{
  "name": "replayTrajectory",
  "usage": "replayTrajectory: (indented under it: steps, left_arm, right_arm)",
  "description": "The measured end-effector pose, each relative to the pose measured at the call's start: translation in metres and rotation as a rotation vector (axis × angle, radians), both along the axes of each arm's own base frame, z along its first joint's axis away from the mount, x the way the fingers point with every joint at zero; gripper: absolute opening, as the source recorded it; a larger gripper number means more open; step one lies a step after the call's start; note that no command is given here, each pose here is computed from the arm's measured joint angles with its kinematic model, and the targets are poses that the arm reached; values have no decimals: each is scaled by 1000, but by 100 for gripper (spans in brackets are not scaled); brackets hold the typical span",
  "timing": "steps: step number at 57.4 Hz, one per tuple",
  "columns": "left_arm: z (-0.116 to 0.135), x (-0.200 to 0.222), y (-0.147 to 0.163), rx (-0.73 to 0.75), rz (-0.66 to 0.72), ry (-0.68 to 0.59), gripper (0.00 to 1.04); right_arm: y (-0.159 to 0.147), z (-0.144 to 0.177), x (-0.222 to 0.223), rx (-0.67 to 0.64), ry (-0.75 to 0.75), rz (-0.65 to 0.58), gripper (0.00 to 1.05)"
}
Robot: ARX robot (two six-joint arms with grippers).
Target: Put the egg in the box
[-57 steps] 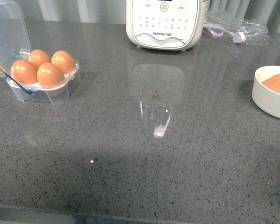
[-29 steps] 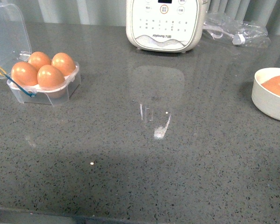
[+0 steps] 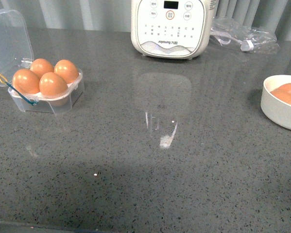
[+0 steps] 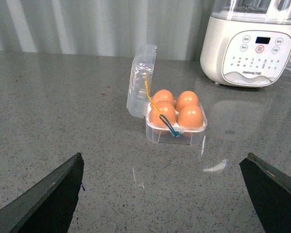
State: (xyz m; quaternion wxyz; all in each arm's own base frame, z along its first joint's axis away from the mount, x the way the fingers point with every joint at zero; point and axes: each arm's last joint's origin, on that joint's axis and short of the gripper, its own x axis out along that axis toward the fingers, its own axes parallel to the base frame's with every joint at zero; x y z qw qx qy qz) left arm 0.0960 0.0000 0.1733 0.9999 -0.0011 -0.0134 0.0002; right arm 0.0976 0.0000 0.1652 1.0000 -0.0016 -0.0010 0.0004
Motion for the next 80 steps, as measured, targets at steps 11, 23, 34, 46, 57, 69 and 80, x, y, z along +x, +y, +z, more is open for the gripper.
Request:
replayTrajectory:
  steps: [11,23,34,46,57,69,80]
  left_arm:
    - [0,0,0,0,0,0,98]
    - [0,0,0,0,0,0,98]
    - [0,0,0,0,0,0,98]
    - [0,0,0,0,0,0,98]
    - [0,0,0,0,0,0,98]
    - [0,0,0,0,0,0,98]
    - [-2,1,0,-23,15,59,98]
  right_arm:
    - [0,0,0,0,0,0,60]
    - [0,0,0,0,0,0,95]
    - [0,0,0,1,0,0,97]
    - [0,0,0,1,0,0,97]
    - [0,0,0,1,0,0,97]
    - [0,0,0,1,0,0,97]
    - [0,0,0,1,0,0,97]
